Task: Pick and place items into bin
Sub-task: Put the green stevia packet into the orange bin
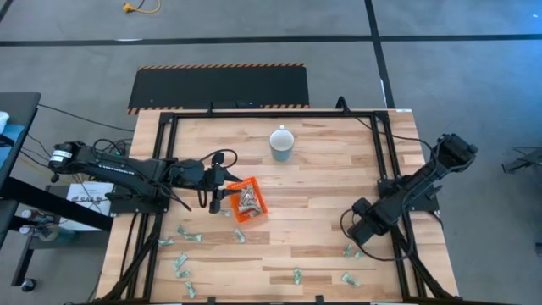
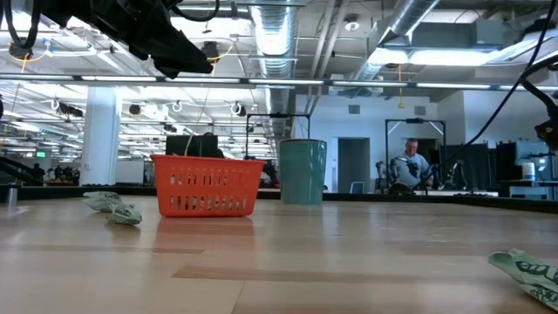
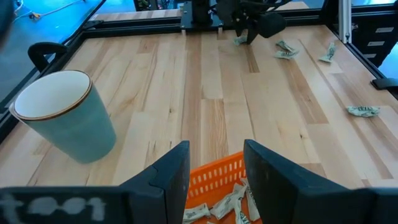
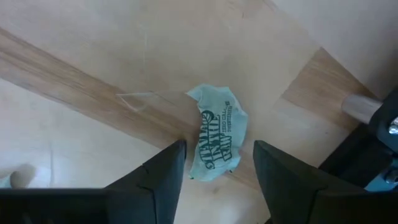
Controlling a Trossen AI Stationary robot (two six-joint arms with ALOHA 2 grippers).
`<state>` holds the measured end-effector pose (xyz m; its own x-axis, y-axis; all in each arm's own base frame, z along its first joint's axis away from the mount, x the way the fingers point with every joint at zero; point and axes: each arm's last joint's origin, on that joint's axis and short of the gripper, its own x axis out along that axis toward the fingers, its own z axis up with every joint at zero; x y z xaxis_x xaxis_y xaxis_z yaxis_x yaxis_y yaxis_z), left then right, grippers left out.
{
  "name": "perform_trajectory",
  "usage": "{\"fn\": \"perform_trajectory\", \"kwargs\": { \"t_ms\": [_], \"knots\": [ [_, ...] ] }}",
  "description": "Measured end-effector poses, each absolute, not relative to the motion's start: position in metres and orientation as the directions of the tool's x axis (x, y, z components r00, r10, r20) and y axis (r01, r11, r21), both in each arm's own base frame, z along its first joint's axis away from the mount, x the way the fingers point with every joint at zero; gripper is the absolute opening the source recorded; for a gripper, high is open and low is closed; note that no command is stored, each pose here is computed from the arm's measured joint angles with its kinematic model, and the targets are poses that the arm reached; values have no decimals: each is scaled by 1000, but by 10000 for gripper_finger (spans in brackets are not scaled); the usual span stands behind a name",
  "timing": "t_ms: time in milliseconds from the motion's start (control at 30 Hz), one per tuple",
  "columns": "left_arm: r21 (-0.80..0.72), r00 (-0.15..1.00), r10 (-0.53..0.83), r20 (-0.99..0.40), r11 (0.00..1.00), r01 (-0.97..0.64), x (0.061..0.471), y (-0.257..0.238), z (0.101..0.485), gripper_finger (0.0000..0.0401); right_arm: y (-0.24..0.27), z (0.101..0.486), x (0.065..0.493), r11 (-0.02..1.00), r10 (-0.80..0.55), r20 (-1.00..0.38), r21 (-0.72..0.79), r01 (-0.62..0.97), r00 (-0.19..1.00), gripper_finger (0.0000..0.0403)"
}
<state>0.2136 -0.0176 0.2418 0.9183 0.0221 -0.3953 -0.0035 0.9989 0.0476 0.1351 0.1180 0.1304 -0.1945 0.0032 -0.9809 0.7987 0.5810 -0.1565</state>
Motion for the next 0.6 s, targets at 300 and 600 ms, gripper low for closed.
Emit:
{"fn": "perform_trajectory", "kwargs": {
  "t_ms": [300,600],
  "knots": [
    [36,911,23,-411,999,-9,213,-18,240,142,119,131,138,609,33,-985,-114,785,-169,68],
    [27,905,24,-425,1000,-14,212,-18,239,142,121,142,150,664,28,-992,-77,744,-127,14]
  ]
}}
